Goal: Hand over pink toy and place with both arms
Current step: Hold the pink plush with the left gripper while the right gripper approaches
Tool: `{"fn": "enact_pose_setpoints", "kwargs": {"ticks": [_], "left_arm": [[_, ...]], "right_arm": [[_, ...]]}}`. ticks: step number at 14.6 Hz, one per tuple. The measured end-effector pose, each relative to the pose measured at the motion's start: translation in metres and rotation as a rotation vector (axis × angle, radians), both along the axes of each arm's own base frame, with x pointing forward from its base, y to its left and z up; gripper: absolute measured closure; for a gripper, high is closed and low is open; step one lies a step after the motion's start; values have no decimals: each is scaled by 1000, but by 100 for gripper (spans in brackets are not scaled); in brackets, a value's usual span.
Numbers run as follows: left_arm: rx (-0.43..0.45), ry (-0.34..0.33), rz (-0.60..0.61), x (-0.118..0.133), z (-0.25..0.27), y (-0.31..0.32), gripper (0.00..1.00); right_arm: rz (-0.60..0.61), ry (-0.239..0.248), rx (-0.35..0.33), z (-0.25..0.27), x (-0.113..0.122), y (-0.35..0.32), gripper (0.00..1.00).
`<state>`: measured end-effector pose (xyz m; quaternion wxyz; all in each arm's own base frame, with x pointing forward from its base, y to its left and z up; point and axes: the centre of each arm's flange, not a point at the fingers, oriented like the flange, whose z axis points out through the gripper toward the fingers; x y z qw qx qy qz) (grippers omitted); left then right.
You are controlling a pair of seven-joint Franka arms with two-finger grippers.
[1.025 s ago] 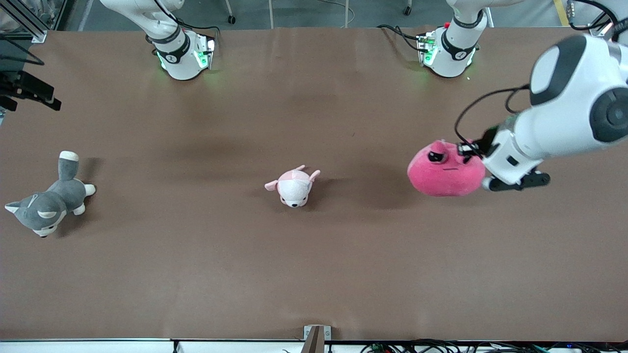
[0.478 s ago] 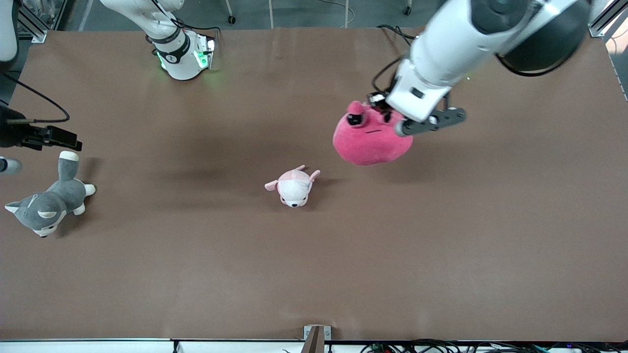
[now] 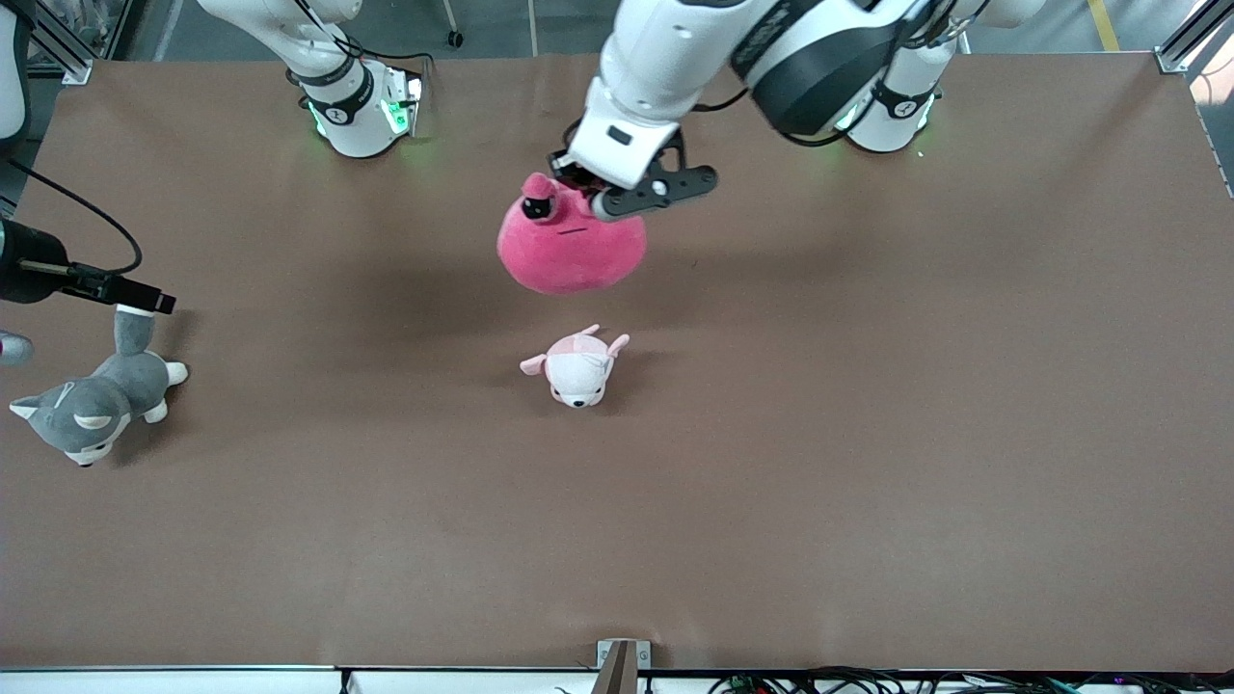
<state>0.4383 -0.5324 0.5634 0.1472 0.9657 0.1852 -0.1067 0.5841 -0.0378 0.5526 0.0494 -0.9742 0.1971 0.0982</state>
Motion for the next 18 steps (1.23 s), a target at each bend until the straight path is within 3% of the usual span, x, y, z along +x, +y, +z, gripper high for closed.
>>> {"fn": "enact_pose_setpoints", "kwargs": {"ticks": [5,10,18], "left_arm": [[-44,-10,31,-1,-31,-32,90],[-58,-22,40,-6,-31,-42,90],[-59,-19,53,-8,-29,-44,90]], "right_arm": [[-216,49,-58,0,-2,92,0],[-411,78,-107,5,-18,185,0],[-533,60,-122,-6,-54,307,0]]}}
